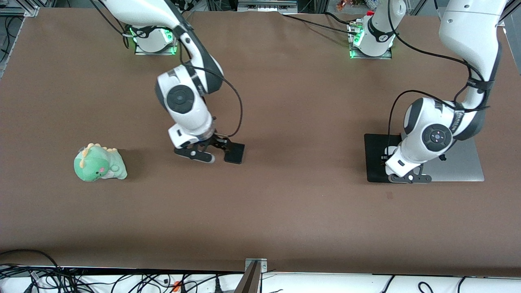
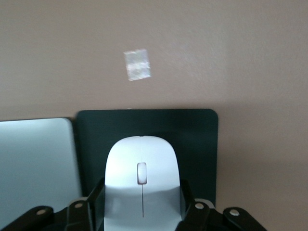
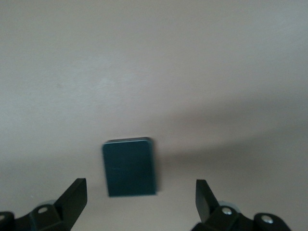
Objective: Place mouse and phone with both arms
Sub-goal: 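Lower the mouse onto the pad while the right gripper grasps the phone, then open the left gripper and raise it while the right gripper lifts the phone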
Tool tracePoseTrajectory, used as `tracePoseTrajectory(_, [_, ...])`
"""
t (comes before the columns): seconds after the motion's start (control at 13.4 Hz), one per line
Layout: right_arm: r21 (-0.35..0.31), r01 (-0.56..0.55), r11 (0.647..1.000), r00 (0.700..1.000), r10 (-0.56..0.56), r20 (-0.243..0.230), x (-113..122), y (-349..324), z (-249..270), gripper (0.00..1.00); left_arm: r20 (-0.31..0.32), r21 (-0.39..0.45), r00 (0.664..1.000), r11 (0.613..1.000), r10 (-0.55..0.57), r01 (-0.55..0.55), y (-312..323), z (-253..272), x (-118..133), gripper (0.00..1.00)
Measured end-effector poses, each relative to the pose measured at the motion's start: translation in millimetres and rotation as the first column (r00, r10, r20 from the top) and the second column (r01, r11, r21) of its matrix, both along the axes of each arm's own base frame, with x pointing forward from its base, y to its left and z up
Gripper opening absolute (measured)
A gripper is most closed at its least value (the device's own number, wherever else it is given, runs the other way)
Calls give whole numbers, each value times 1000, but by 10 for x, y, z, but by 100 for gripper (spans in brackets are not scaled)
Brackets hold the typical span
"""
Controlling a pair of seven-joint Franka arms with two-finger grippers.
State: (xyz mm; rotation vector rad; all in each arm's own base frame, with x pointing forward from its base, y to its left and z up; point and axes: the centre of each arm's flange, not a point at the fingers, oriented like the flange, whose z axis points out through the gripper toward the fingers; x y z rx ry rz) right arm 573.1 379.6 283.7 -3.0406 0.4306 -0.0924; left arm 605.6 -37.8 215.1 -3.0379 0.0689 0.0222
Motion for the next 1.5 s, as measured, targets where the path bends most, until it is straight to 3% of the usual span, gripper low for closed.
tracePoseTrajectory(0.15, [8, 4, 1000, 1000, -4, 14, -92, 242, -305, 100, 29, -25, 1000, 1000, -2, 2, 35, -207, -188, 62])
tracePoseTrajectory(0.37, [2, -3, 1000, 1000, 3, 13, -178, 382, -621, 100, 31, -27, 999, 1000, 15, -14, 140, -225, -231, 62])
tracePoseTrajectory(0.6, [-27, -19, 999, 1000, 20, 15, -175, 348, -774, 100, 25, -28, 1000, 999, 16, -16, 151, -245, -252, 73])
tracePoseTrajectory(0.82, [-39, -25, 999, 1000, 25, 14, -172, 328, -827, 100, 27, -29, 1000, 999, 14, -13, 133, -234, -248, 100])
tracePoseTrajectory(0.97, [-46, -29, 999, 1000, 29, 10, -183, 324, -880, 100, 55, -29, 998, 1000, 12, -10, 127, -93, -200, 100])
tracePoseTrajectory(1.2, [-52, -36, 998, 999, 36, 5, -215, 348, -946, 100, 105, 1, 994, 999, -39, 39, 140, 533, -89, 100])
tracePoseTrajectory(1.5, [-52, -45, 998, 999, 45, 6, -254, 391, -1024, 100, -44, 79, 995, 993, -85, 88, 178, 1594, 41, 100])
